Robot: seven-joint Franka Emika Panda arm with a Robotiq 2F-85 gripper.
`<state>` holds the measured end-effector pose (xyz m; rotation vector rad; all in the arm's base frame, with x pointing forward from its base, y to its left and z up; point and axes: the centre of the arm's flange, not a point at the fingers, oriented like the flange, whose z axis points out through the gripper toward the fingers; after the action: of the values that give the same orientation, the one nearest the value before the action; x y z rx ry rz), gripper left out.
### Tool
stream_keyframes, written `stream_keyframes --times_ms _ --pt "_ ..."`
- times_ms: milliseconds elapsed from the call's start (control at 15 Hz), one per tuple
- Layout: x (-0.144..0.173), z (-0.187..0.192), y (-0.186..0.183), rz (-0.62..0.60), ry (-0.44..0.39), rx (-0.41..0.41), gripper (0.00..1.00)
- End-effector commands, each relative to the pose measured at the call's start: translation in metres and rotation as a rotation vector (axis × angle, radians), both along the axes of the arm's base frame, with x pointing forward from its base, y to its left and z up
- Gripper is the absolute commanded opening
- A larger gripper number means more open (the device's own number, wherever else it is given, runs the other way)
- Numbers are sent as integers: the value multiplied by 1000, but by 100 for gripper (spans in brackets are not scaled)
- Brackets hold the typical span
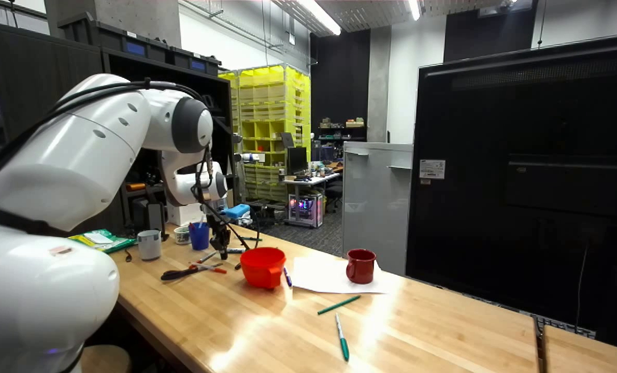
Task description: Move one green marker to the left
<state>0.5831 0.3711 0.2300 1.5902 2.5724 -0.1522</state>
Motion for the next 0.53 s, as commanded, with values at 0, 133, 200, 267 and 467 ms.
stream_keyframes --times_ms 0,133,200,267,467 --pt "0 2 0 8 6 -8 0" --pt "2 2 1 6 5 -7 0" --pt "3 2 3 6 4 -7 0" --pt "4 2 4 4 1 -7 0" --pt "8 2 10 8 -4 -3 0"
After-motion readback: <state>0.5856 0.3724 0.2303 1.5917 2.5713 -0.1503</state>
